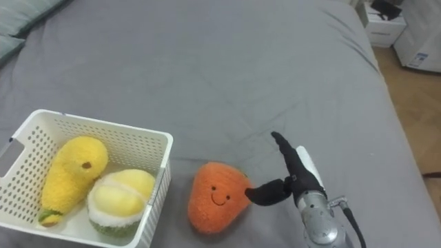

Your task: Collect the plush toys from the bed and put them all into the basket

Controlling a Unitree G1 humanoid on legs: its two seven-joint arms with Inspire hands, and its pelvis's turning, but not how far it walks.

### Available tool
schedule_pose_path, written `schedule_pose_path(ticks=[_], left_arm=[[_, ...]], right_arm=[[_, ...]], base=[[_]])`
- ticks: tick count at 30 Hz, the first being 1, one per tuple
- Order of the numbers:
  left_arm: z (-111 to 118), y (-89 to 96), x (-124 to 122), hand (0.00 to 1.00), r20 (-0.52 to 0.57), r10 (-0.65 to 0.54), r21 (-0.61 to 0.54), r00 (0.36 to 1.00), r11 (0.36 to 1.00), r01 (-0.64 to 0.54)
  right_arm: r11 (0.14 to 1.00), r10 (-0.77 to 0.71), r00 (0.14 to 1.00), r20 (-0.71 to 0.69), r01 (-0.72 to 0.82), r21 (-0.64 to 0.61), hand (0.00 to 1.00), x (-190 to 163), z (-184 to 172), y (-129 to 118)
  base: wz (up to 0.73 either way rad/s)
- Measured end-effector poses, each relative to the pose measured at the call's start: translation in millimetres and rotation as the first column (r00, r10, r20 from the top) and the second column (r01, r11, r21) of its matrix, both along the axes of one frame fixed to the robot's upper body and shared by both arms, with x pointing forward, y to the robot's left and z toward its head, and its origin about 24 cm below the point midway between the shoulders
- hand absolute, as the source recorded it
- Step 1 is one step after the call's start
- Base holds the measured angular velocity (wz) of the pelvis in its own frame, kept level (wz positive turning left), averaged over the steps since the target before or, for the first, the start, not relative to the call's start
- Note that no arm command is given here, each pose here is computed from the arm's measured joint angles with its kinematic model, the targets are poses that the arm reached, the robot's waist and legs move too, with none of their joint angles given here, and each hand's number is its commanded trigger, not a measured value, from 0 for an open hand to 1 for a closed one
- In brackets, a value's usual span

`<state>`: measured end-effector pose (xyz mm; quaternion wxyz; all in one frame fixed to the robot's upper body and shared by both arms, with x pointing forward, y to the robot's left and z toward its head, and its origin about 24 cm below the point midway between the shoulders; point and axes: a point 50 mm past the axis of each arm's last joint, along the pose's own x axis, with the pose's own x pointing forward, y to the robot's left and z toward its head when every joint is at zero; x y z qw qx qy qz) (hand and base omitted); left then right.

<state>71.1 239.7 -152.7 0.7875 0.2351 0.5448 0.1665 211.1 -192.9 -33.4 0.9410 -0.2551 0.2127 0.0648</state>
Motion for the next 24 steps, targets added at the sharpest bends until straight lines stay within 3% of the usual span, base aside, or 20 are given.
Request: schedule_pose_path(ticks=[9, 24], left_arm=[[0.2, -1.1, 0.8, 0.0, 0.007, -0.002, 0.002, 1.0, 1.0, 0.002], [0.3, -3.9, 3.5, 0.0, 0.028, 0.006, -0.009, 1.0, 1.0, -0.006]], right_arm=[[0.996, 0.086, 0.967, -0.239, -0.083, 0.023, 0.0, -26.1, -46.5, 14.1], [0.994, 0.112, 0.948, -0.297, -0.106, 0.035, 0.0, -33.5, -56.0, 17.9]], base=[[0.02], [0.07]])
